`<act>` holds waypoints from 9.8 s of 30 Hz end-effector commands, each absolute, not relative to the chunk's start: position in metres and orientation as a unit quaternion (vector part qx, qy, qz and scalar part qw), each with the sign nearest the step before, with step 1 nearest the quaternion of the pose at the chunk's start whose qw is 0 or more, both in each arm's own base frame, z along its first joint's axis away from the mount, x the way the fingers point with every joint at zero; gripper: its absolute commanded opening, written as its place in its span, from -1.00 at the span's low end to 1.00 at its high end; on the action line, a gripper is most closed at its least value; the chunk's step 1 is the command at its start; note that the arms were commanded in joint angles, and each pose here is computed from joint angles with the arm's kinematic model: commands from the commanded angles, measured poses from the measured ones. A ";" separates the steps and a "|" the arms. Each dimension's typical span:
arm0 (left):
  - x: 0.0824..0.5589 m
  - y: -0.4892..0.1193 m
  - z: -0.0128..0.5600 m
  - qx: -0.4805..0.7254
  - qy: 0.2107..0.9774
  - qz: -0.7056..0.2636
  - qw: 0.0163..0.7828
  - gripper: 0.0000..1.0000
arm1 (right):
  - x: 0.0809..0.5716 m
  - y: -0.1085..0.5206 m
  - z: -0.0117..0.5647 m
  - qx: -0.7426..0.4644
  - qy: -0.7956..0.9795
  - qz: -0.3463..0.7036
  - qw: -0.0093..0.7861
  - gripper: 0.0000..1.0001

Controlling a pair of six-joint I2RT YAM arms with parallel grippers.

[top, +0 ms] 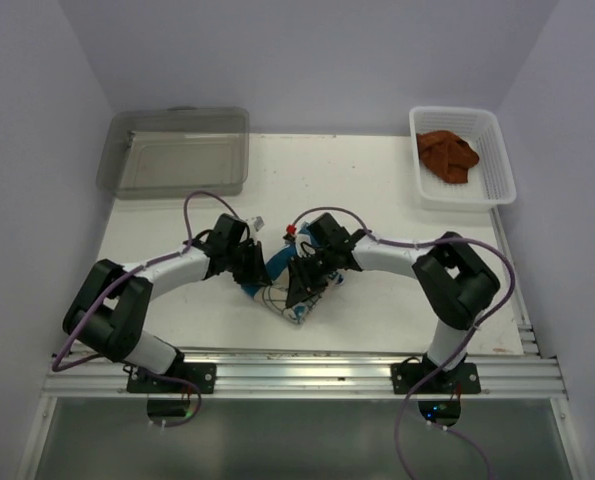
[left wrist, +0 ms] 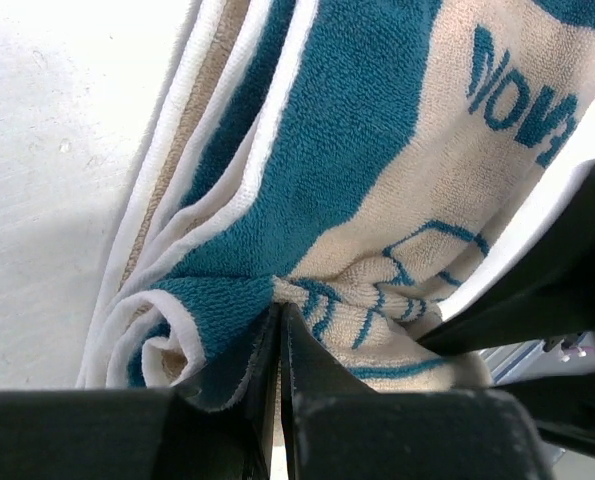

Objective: Roll the towels
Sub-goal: Roll the towel

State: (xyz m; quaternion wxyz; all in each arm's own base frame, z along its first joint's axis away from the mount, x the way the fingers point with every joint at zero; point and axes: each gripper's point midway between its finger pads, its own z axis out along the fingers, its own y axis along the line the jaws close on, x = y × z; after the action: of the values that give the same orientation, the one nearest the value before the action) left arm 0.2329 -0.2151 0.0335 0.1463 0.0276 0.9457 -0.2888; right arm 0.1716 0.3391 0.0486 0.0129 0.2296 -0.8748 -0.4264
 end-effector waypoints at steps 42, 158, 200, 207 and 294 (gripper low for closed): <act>0.217 -0.210 0.008 0.012 0.956 -0.272 0.112 -0.85 | 0.139 0.368 0.110 0.485 -0.807 -0.072 -0.331 -0.07; 0.221 -0.246 0.040 0.069 0.933 -0.330 0.128 -0.49 | 0.183 0.262 0.158 0.247 -0.896 -0.138 -0.342 -0.11; 0.222 -0.241 0.052 0.041 0.936 -0.320 0.139 -0.43 | 0.146 0.320 0.028 0.437 -0.828 0.077 -0.343 -0.31; 0.217 -0.235 0.082 0.051 0.932 -0.321 0.161 -0.07 | 0.152 0.306 0.037 0.382 -0.863 0.017 -0.331 -1.00; 0.203 -0.244 0.026 0.051 0.933 -0.335 0.121 -0.35 | 0.119 0.344 0.128 0.424 -0.819 0.034 -0.384 0.33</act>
State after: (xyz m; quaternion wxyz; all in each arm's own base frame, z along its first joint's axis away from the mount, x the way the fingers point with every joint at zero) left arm 0.2159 -0.2568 0.0478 0.1444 0.0573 0.9166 -0.3683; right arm 0.1094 0.3372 0.1079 -0.3428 0.4279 -0.8362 0.0099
